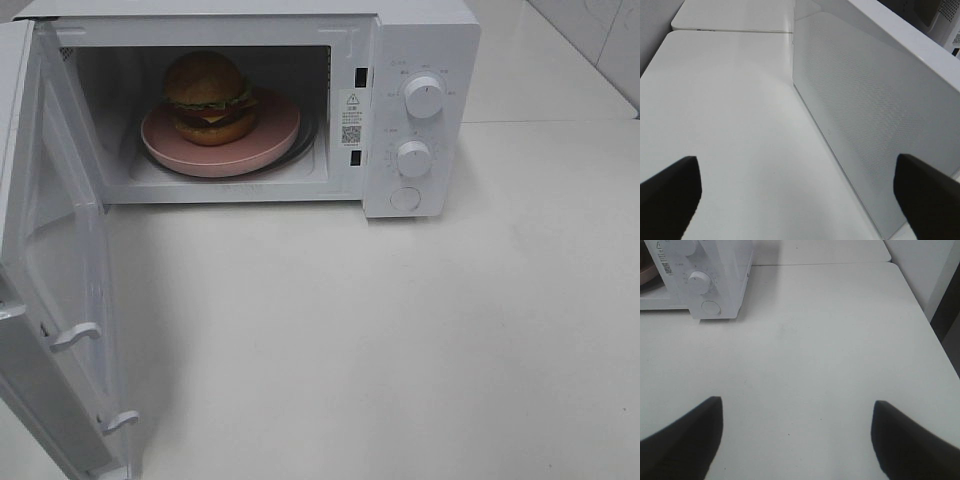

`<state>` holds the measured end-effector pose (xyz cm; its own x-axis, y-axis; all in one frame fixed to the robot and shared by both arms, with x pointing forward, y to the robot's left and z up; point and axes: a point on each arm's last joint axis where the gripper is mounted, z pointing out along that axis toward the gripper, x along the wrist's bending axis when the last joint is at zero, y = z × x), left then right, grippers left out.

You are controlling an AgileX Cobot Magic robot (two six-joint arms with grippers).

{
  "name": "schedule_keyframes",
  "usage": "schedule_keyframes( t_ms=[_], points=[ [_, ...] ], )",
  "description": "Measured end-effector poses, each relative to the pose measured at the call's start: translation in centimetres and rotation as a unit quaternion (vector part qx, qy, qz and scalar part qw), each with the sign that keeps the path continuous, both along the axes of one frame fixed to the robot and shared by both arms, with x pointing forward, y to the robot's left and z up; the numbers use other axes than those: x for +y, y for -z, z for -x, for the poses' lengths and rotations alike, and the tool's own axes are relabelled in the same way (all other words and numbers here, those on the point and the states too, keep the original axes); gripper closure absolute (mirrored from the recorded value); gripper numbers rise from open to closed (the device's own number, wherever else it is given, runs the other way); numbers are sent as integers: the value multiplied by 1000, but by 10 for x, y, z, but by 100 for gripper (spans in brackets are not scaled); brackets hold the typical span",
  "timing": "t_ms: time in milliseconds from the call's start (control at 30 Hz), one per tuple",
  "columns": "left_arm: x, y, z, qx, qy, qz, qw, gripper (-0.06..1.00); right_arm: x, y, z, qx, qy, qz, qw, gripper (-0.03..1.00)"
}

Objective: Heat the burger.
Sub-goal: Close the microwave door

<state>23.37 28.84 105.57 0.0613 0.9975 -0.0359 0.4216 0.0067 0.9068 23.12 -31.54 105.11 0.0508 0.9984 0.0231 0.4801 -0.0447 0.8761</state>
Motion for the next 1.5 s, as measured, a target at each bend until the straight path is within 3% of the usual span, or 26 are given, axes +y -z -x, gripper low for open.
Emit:
schedule_keyframes(
  t_ms=[200, 367, 433, 533, 600, 633, 667, 700, 767, 800, 833, 900, 933, 1067, 1500],
  points=[
    [0, 0, 0, 0, -1, 1, 1000, -4, 0, 0, 0, 0, 0, 0, 1000, 21],
    [1, -10, 0, -31, -5, 0, 1000, -3, 0, 0, 0, 0, 0, 0, 1000, 21],
    [2, -16, -10, -36, -11, -2, 999, 5, 0, 0, 0, 0, 0, 1, 1000, 21],
    [3, -18, -13, -37, -12, -1, 999, 9, 0, 0, 0, 0, 0, 1, 1000, 21],
    [4, -21, -24, -35, -16, -1, 999, 23, 0, 0, 0, 0, -1, 0, 1000, 21],
    [4, -21, -24, -35, -16, -1, 999, 23, 0, 0, 0, 0, -1, 0, 1000, 21],
    [5, -22, -31, -29, -18, -1, 999, 37, 0, 0, 0, 0, -1, 0, 1000, 21],
    [5, -22, -31, -29, -18, -1, 999, 37, 0, 0, 0, 0, -1, 0, 1000, 21],
    [6, -22, -43, -10, -19, 1, 1000, 61, 0, 0, 0, 0, -1, 0, 1000, 21],
    [6, -22, -43, -10, -19, 1, 1000, 61, 0, 0, 0, 0, -1, 0, 1000, 21],
    [7, -22, -50, -4, -21, 2, 1000, 78, 0, 0, 0, 0, -1, 0, 1000, 21],
    [8, -22, -54, -3, -22, 3, 1000, 84, 0, 0, 0, 0, -1, 0, 1000, 21],
    [9, -17, -63, -2, -26, 4, 1000, 93, 0, 0, 0, 0, -1, 0, 1000, 21],
    [10, -8, -73, -9, -32, 5, 999, 94, 0, 0, 0, 0, -1, 0, 1000, 21],
    [18, 35, -93, -114, -65, 3, 991, 94, 0, 0, 0, 0, -1, 0, 1000, 21]
  ],
)
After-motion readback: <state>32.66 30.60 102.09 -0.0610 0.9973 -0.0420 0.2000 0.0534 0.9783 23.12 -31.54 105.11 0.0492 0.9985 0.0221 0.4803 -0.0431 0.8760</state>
